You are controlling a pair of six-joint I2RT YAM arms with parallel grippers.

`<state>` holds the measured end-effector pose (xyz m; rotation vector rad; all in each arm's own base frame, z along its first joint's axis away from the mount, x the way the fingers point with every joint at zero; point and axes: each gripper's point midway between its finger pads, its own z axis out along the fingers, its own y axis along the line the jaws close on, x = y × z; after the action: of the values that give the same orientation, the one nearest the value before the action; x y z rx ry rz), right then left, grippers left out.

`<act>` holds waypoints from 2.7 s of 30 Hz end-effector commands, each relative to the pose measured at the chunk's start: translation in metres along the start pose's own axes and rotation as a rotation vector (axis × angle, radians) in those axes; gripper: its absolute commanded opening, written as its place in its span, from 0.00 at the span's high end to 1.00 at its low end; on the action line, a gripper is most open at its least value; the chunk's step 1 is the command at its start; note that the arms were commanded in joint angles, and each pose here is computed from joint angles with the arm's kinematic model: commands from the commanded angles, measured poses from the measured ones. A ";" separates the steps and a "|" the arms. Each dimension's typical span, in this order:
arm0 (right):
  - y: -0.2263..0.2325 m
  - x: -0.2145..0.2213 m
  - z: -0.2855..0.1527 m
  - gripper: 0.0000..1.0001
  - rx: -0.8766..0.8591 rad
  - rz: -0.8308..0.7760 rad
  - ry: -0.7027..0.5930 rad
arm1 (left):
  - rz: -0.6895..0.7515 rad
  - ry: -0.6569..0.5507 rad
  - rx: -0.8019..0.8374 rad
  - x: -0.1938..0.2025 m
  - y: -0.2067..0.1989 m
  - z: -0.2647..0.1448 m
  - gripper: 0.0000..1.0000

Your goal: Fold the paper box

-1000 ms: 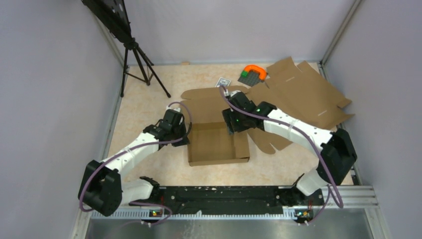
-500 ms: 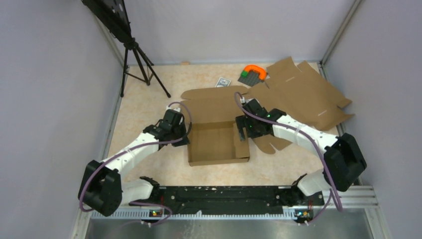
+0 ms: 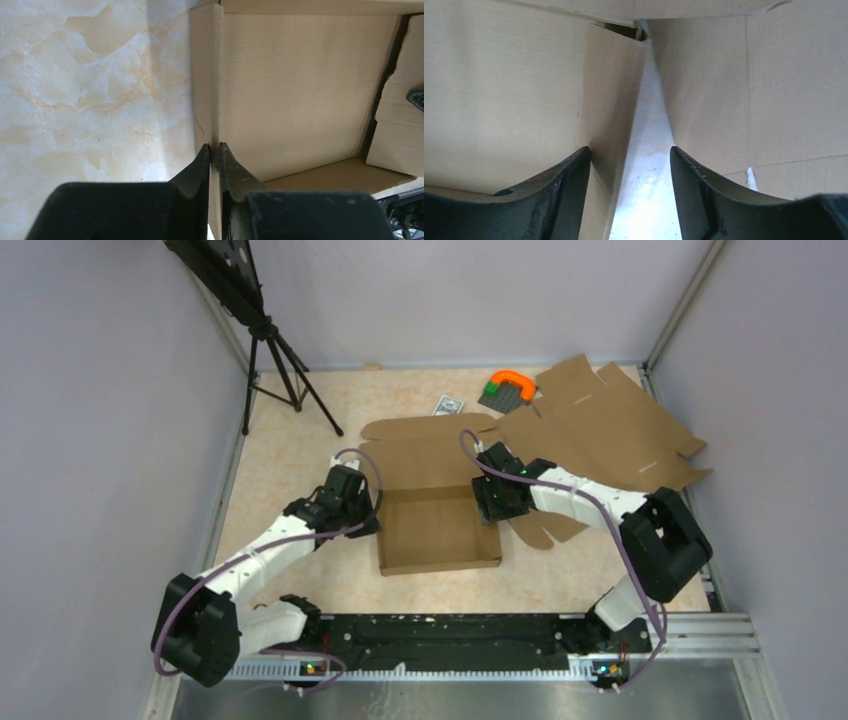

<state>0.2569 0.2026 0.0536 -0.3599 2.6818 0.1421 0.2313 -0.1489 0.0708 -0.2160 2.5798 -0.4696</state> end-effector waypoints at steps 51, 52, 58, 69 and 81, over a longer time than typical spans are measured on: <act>-0.007 -0.024 0.017 0.56 0.186 -0.045 -0.023 | 0.010 -0.080 0.051 -0.007 -0.010 -0.005 0.91; -0.008 -0.022 0.017 0.57 0.189 -0.047 -0.018 | 0.009 -0.078 0.050 -0.007 -0.009 -0.005 0.91; -0.014 -0.012 0.019 0.63 0.211 -0.075 0.015 | 0.008 -0.099 0.027 -0.011 -0.006 -0.004 0.91; -0.015 -0.004 0.026 0.95 0.239 -0.107 0.046 | 0.012 -0.099 0.025 -0.011 -0.007 -0.004 0.91; 0.009 -0.015 0.019 0.51 0.106 -0.063 -0.002 | 0.015 -0.097 0.014 -0.012 -0.006 -0.002 0.91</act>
<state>0.2781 0.2050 0.0307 -0.3840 2.6771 -0.1189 0.2284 -0.1509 0.0696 -0.2110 2.5215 -0.4793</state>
